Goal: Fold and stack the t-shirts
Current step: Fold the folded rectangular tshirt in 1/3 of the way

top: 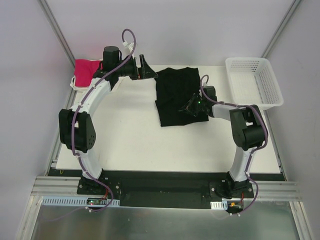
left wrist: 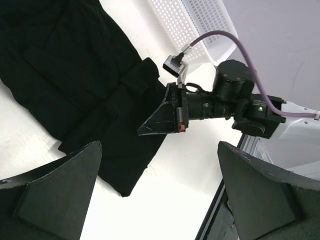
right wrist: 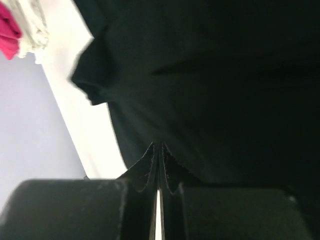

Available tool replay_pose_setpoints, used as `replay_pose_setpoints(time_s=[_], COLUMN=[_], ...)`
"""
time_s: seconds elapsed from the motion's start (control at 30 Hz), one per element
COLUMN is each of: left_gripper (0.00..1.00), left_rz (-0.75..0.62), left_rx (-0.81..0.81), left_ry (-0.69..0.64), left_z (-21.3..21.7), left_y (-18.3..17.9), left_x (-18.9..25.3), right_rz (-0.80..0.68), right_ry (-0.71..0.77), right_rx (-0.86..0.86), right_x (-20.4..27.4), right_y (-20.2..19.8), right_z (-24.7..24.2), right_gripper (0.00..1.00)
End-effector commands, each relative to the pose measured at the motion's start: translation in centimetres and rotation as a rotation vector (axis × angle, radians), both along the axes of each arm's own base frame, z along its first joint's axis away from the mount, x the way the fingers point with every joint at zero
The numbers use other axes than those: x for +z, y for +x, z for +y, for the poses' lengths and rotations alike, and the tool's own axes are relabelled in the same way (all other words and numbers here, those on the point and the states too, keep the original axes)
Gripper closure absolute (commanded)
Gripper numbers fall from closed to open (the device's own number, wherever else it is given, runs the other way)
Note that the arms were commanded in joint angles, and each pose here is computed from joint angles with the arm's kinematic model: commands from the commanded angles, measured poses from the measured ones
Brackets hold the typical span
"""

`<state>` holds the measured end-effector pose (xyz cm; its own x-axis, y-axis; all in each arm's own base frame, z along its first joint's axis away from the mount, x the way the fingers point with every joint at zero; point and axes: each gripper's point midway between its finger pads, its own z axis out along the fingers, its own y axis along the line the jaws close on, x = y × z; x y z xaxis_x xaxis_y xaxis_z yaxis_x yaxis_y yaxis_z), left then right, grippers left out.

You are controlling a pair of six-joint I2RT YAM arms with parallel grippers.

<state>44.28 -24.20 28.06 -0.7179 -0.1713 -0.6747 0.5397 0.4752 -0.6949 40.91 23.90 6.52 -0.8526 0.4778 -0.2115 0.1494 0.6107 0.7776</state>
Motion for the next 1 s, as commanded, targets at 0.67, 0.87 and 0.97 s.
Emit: replay_pose_setpoints(time_s=[0.67,0.87,0.97], left_gripper=[0.01,0.01,0.01], left_rz=[-0.024,-0.012,-0.008], left_rx=[-0.073,-0.081,-0.083], left_ry=[-0.034,-0.035,-0.034], left_z=[-0.8,-0.6,-0.5], left_y=[1.8,2.2,2.3], left_x=[-0.4,-1.1,-1.4], right_rz=[0.040,0.002,-0.004], right_ry=[-0.031,-0.022,-0.027], right_rx=[-0.053,-0.061,-0.061], right_x=[-3.2,-1.3,-0.8], right_y=[6.6,9.3,10.0], right_z=[-1.1,-1.1,-1.1], right_gripper=[0.99,0.99,0.99])
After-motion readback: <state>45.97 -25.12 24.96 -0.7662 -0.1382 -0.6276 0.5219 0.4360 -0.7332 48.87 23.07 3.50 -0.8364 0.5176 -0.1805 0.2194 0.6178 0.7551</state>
